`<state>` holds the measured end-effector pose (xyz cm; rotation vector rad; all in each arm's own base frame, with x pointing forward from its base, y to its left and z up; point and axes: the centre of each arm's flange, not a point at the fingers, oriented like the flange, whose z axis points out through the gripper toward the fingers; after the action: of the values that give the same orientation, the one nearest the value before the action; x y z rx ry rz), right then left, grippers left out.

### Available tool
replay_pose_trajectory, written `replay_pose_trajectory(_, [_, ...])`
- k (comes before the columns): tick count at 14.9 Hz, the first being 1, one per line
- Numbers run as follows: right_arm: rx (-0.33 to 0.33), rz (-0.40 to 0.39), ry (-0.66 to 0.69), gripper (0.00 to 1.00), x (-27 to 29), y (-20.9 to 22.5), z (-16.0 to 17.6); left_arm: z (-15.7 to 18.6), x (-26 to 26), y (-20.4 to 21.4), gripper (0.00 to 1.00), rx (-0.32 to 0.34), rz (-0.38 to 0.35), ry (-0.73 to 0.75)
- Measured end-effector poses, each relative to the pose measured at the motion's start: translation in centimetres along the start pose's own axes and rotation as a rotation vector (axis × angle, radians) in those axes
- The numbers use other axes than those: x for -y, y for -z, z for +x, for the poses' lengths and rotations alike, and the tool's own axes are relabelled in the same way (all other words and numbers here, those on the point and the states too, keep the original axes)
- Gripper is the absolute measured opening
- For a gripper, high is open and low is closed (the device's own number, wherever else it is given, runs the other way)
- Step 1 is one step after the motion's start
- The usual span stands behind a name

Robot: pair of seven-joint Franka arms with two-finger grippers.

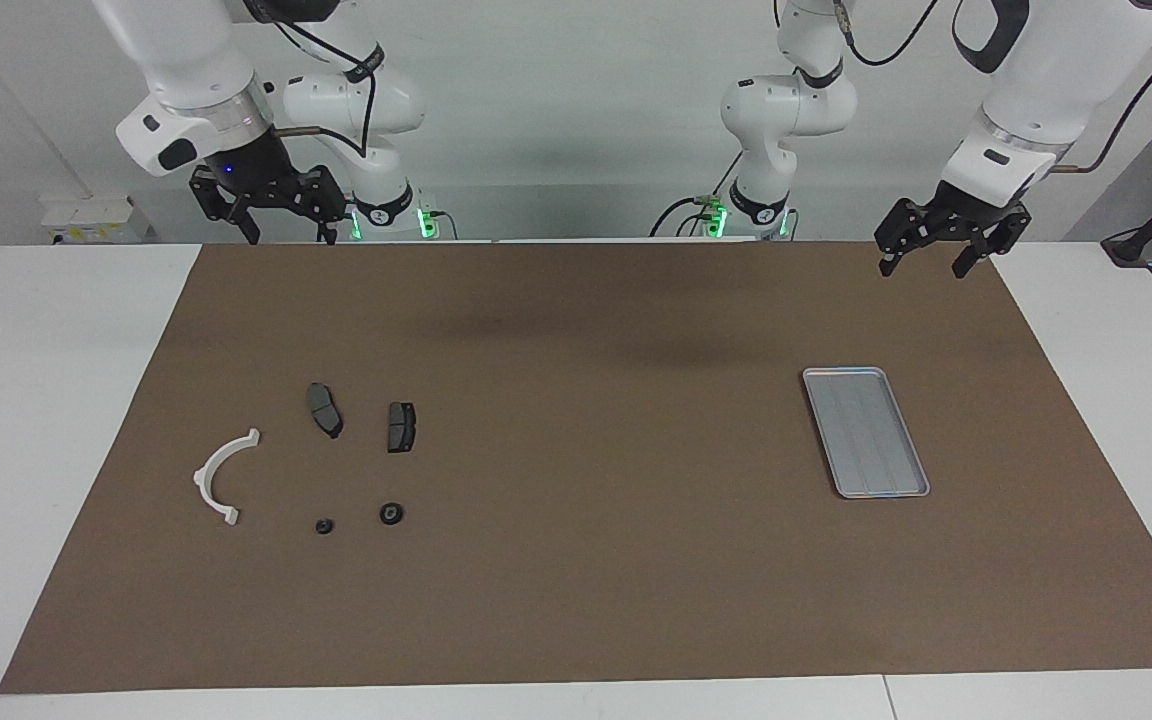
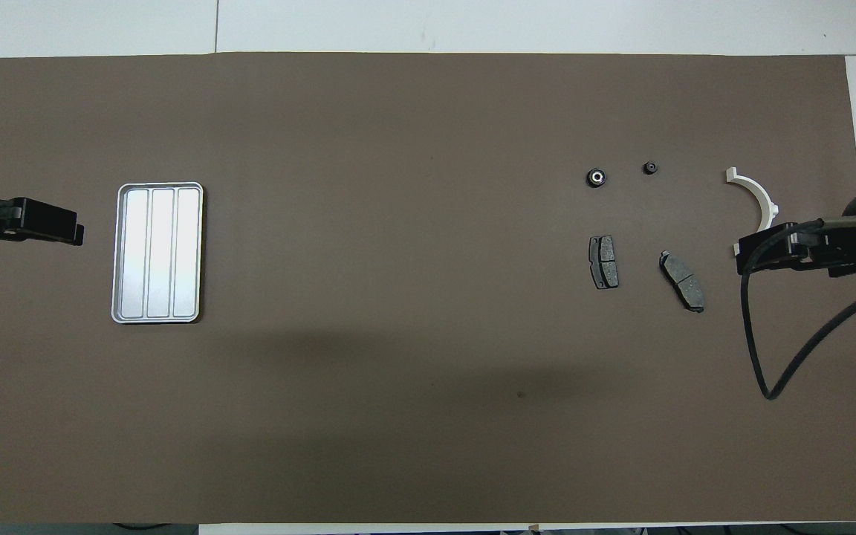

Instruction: Place bearing gear from tray to pile

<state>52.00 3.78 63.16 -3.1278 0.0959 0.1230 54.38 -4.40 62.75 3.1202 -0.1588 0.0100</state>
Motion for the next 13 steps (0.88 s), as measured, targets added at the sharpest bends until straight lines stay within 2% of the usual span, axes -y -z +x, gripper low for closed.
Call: replay_pose_trajectory(13, [-0.005, 0.006, -0.021, 1.00, -1.1, -0.7, 0.9, 0.0, 0.0, 0.0, 1.00, 0.000, 0.000, -0.002])
